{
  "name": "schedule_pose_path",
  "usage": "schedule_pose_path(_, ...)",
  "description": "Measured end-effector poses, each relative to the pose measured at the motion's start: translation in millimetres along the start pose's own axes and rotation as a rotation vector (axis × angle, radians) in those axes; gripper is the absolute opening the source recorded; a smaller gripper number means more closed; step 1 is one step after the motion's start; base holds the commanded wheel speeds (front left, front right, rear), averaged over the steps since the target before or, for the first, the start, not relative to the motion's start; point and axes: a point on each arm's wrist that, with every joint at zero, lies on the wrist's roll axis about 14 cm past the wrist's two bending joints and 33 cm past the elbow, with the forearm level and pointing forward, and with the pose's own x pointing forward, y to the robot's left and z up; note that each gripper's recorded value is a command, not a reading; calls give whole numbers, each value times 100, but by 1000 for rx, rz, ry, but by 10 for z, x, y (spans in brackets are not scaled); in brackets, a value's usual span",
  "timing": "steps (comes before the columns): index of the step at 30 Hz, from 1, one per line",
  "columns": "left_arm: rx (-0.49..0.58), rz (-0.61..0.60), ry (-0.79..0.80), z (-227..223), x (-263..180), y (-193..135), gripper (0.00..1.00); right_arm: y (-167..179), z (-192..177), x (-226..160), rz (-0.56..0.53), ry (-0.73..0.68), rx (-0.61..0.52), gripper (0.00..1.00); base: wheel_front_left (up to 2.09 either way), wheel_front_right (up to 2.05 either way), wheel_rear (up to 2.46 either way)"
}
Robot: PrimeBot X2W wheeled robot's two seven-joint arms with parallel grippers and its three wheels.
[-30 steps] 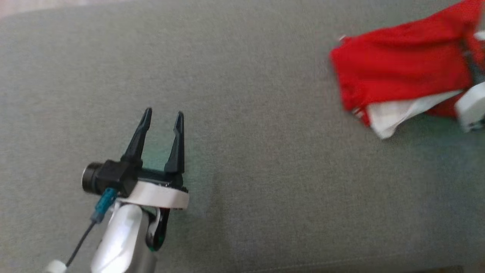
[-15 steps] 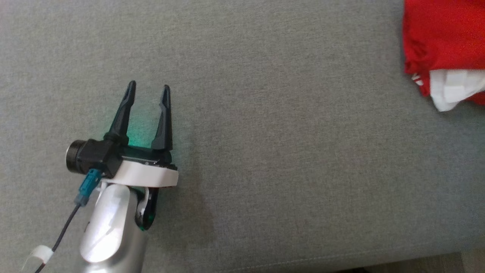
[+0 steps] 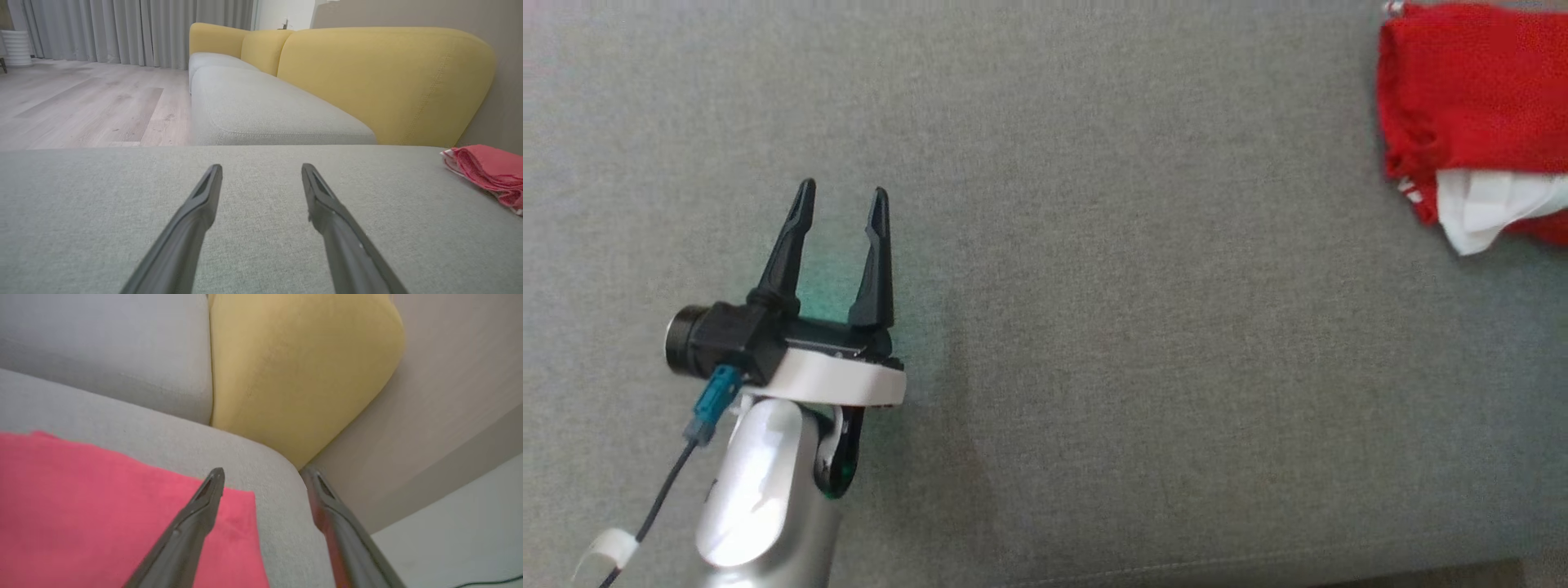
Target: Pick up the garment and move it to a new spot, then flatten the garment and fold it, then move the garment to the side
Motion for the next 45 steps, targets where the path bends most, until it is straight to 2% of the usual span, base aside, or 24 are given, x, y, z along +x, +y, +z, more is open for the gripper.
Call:
schedule_pose_path(4,12,-6,-29,160,-70,-57,100,194,399,-119,31,-128,62,100,0,0,0)
schedule_pose_path(9,31,-11,-76,387,-201,-127,100,599,1119,-420,111,-349,190,100,0,0,0)
schedule_pose_path(12,28,-6,-82,433,-347,-154,100,802,1289,-691,158,-433,286,100,0,0,0)
schedule_pose_path(15,33,6,-89,474,-491,-163,100,1040,1283,-964,213,-467,367,100,0,0,0)
schedule_pose_path(16,29,22,-96,504,-580,-152,100,1210,1264,-1135,245,-481,438,100,0,0,0)
schedule_pose_path(21,17,88,-94,494,-807,-51,100,1489,1166,-1446,302,-493,546,100,0,0,0)
schedule_pose_path(26,9,101,-73,413,-954,-41,100,1632,1022,-1582,332,-469,563,100,0,0,0)
schedule_pose_path(31,-2,115,-74,408,-1036,-18,100,1829,848,-1714,381,-412,634,100,0,0,0)
schedule_pose_path(45,-39,127,-80,414,-1054,3,100,1823,864,-1792,387,-427,647,100,0,0,0)
